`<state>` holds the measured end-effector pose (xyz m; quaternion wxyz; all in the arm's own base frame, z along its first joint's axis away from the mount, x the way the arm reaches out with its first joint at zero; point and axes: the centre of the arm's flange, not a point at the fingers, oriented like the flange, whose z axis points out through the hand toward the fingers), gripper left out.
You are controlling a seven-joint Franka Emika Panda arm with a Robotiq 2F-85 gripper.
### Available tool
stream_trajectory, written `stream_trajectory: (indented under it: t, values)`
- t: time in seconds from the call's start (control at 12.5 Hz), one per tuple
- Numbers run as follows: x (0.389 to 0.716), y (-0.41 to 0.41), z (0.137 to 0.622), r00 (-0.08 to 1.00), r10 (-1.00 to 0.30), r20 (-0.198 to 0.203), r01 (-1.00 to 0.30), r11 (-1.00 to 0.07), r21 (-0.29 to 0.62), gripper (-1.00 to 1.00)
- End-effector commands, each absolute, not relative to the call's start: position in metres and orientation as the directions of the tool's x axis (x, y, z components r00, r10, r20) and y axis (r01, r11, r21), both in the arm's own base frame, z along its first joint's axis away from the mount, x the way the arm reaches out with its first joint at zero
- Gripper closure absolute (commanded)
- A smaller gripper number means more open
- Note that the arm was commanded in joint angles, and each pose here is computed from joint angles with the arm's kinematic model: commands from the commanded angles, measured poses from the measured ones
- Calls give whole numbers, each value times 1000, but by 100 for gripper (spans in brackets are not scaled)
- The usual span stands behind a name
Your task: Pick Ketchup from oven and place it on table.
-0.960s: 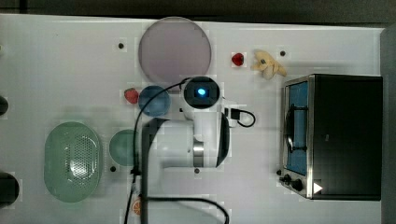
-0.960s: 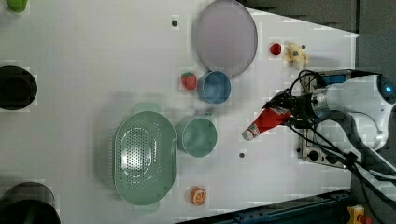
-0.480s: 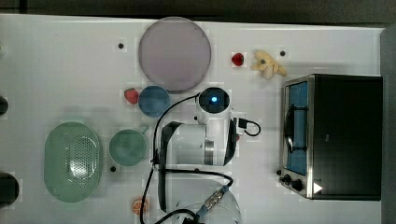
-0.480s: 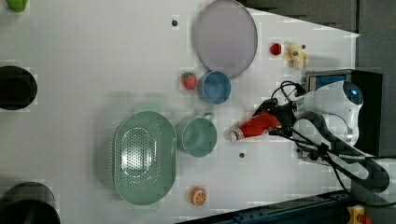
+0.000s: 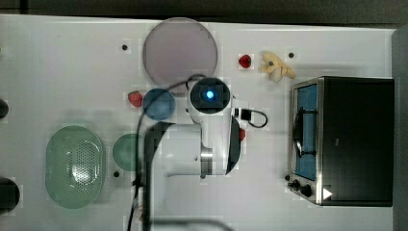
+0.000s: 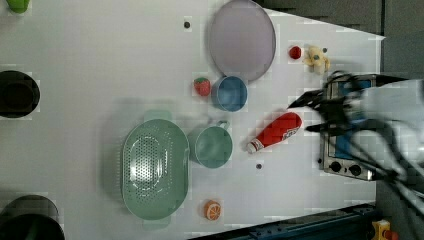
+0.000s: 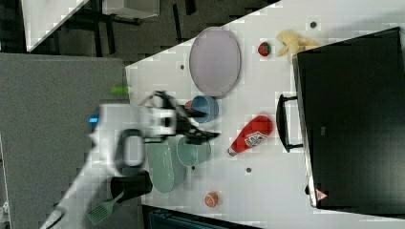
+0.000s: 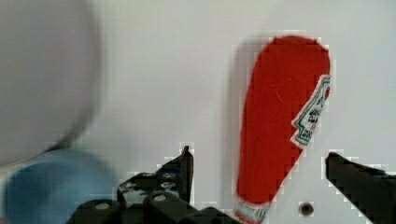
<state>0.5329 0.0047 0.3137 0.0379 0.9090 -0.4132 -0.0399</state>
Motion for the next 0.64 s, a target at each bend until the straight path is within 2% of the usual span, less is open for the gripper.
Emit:
stream_trajectory:
  t: [0.08, 0.32, 0.48, 0.64]
  values:
    - [556, -7, 474, 569, -820, 60, -815, -572, -97, -100]
    - [551, -9, 575, 572, -816, 81, -807, -577, -121, -100]
    - [541, -9, 611, 575, -816, 57, -811, -578, -86, -100]
    - [532, -10, 628, 577, -817, 24, -816, -577, -41, -100]
